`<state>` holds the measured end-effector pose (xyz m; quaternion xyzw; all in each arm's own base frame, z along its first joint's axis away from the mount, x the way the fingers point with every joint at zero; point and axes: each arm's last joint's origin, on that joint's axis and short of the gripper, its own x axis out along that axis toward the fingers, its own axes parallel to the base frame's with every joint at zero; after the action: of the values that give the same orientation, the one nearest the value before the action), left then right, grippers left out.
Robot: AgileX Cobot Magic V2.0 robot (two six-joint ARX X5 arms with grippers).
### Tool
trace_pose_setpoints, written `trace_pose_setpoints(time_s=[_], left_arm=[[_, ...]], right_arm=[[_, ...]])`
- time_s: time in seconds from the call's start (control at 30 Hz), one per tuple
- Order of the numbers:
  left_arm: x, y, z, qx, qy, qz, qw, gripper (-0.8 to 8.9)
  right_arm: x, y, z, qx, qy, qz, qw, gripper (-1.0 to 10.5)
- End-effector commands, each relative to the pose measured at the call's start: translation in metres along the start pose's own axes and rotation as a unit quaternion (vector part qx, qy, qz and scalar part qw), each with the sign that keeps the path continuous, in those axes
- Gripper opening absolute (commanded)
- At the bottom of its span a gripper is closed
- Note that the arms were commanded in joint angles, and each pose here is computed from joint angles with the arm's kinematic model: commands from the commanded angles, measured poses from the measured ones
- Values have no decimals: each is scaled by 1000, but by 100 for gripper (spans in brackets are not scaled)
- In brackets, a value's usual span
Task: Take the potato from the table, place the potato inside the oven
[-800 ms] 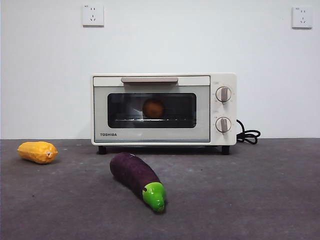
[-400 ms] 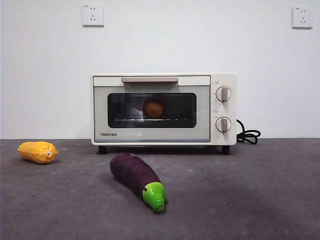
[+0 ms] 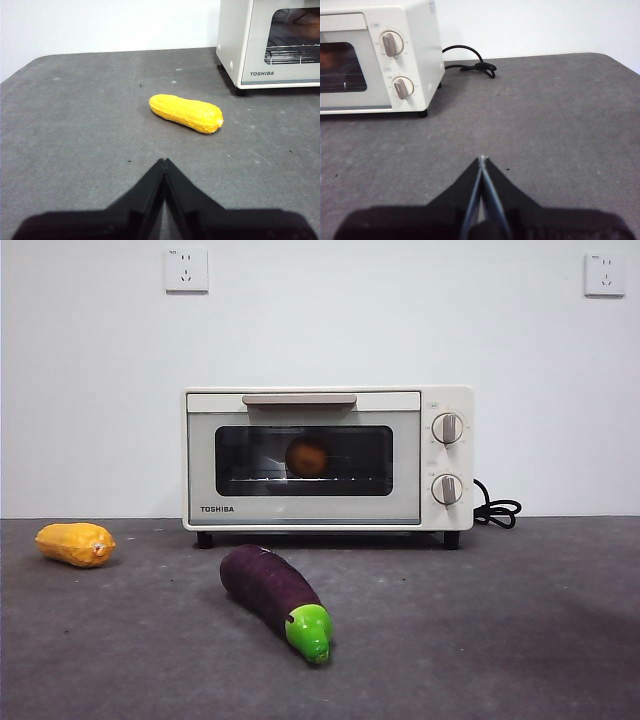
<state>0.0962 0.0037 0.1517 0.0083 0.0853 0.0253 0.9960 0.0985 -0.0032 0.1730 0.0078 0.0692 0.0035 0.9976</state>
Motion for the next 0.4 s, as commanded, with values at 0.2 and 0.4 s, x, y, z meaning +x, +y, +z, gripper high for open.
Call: trace_pose_setpoints(time_s=[0.2, 0.4], left_arm=[[1, 0, -2, 4, 1, 1, 1000, -4], [1, 0, -2, 4, 1, 1, 1000, -4]], right_arm=[[2, -2, -17, 3, -8, -16, 1000, 2], [2, -3, -18, 4, -3, -45, 999, 2]])
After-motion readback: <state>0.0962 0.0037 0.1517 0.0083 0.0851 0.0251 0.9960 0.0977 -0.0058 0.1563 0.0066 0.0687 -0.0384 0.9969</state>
